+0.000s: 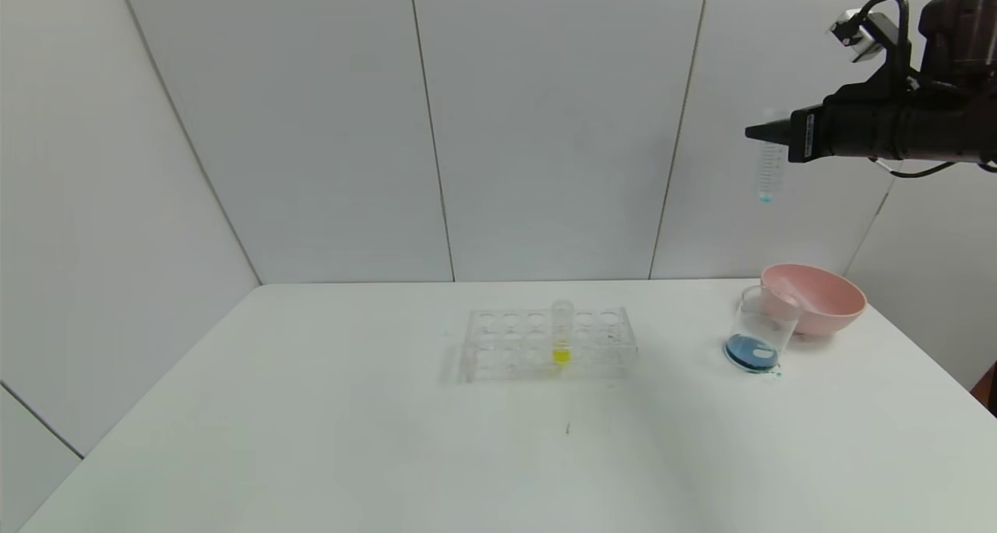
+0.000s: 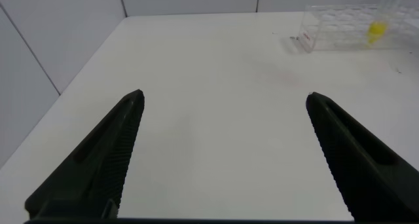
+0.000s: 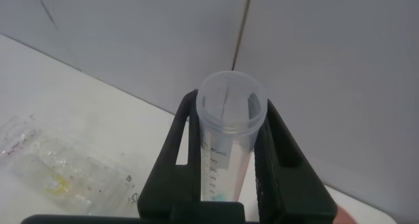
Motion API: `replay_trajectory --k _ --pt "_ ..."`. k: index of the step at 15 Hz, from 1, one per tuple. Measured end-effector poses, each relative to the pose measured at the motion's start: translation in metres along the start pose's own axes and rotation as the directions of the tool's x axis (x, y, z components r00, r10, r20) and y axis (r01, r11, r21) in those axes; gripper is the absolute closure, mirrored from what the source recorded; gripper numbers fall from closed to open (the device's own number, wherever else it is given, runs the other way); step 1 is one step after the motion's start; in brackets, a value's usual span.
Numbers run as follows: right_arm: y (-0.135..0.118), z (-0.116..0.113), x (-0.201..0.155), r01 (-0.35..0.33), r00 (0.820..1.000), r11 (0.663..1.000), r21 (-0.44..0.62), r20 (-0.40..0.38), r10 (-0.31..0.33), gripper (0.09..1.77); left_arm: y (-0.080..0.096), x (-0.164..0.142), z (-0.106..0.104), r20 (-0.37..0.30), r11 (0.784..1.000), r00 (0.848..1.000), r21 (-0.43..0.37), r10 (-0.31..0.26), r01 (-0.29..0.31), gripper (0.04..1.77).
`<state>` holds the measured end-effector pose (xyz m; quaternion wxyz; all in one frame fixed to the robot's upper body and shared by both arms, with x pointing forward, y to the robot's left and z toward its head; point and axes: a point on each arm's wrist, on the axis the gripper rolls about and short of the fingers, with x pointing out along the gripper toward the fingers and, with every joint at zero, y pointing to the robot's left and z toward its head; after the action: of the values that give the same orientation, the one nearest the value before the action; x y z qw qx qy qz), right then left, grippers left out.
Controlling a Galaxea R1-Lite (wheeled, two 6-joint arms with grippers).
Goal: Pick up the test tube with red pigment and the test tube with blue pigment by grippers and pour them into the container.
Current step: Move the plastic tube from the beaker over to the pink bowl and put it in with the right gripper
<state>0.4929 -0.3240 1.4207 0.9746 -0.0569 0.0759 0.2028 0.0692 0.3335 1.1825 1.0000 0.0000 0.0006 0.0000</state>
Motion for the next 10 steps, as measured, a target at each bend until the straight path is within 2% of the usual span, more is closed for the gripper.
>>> replay_trajectory --k 4,10 --pt "0.008 -0.023 -0.016 0.056 0.998 0.995 0.083 0.000 -0.056 1.33 0.000 0.000 0.000 0.000 1.000 1.000 0.000 0.000 0.000 0.05" --pt "0.019 -0.063 -0.051 0.171 0.981 0.982 0.082 0.082 -0.178 1.33 0.000 0.000 0.000 0.000 1.000 1.000 0.000 0.000 0.000 0.05"
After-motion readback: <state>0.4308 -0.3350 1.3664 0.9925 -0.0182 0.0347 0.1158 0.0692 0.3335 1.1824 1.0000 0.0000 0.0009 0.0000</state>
